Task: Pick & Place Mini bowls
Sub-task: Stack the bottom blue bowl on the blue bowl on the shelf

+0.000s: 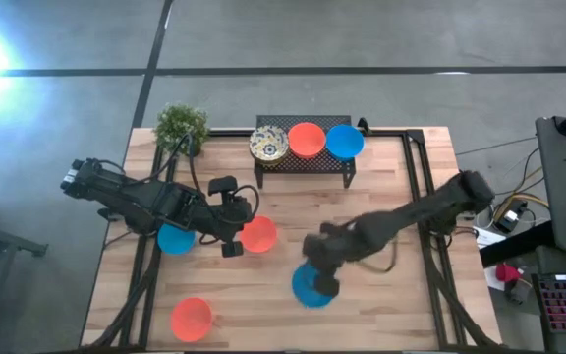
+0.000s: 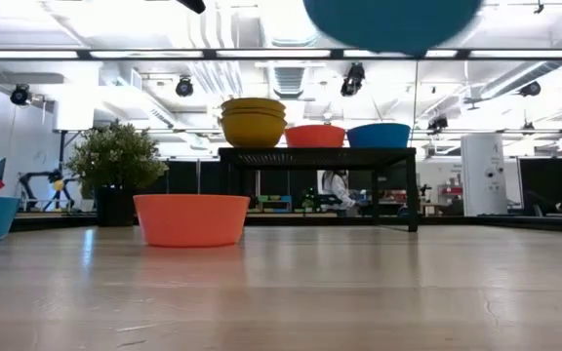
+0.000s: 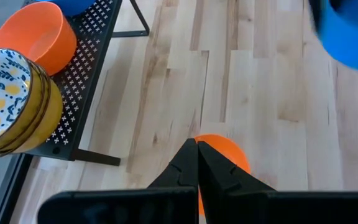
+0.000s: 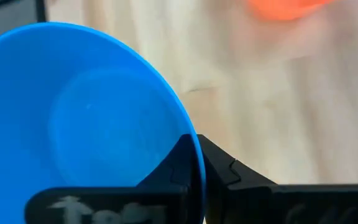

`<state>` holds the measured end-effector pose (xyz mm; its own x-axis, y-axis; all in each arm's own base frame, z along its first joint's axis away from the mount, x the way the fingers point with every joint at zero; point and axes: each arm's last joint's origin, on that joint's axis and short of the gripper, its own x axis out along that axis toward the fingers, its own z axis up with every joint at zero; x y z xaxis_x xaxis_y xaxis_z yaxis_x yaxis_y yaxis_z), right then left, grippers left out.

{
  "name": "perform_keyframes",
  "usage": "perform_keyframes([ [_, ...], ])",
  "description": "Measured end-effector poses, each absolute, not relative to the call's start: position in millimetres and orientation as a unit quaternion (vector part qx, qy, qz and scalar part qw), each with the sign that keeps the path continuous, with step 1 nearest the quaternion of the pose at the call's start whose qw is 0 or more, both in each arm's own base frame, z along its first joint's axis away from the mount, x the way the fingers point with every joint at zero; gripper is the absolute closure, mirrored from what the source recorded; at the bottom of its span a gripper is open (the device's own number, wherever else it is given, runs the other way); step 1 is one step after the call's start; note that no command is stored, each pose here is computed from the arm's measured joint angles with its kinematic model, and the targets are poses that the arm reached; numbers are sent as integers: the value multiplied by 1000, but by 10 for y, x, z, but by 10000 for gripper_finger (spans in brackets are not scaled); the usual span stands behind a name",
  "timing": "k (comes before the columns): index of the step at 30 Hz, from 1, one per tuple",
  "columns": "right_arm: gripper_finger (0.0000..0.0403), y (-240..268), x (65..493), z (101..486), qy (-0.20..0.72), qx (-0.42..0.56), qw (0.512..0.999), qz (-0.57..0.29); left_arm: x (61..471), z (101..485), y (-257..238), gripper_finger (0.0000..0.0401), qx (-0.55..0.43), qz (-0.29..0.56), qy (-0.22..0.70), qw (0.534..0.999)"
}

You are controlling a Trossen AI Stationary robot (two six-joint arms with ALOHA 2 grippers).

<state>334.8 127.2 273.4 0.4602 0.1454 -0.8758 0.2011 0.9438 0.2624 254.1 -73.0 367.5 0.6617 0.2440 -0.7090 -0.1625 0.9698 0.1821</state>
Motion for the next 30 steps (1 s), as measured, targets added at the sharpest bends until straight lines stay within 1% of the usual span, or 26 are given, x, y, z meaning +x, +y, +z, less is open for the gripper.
perform_keyframes([
  [6, 395, 783, 2966, 3284, 464, 195, 857, -115, 2539, 3673, -732, 401, 55, 110, 397, 909],
  [10, 395, 455, 2758, 3539, 422, 220, 865, -161, 2539, 3673, -732, 401, 60, 108, 398, 909],
  [14, 395, 127, 2598, 3712, 383, 243, 868, -202, 2539, 3674, -732, 401, 61, 108, 398, 909],
  [17, 395, -140, 2492, 3787, 362, 258, 863, -241, 2540, 3674, -731, 401, 61, 109, 397, 909],
  [21, 395, -524, 2350, 3812, 362, 290, 842, -275, 2544, 3679, -731, 401, 62, 112, 393, 910],
  [30, 395, -1389, 2107, 3700, 365, 370, 802, -293, 2560, 3692, -736, 401, 61, 110, 385, 914],
])
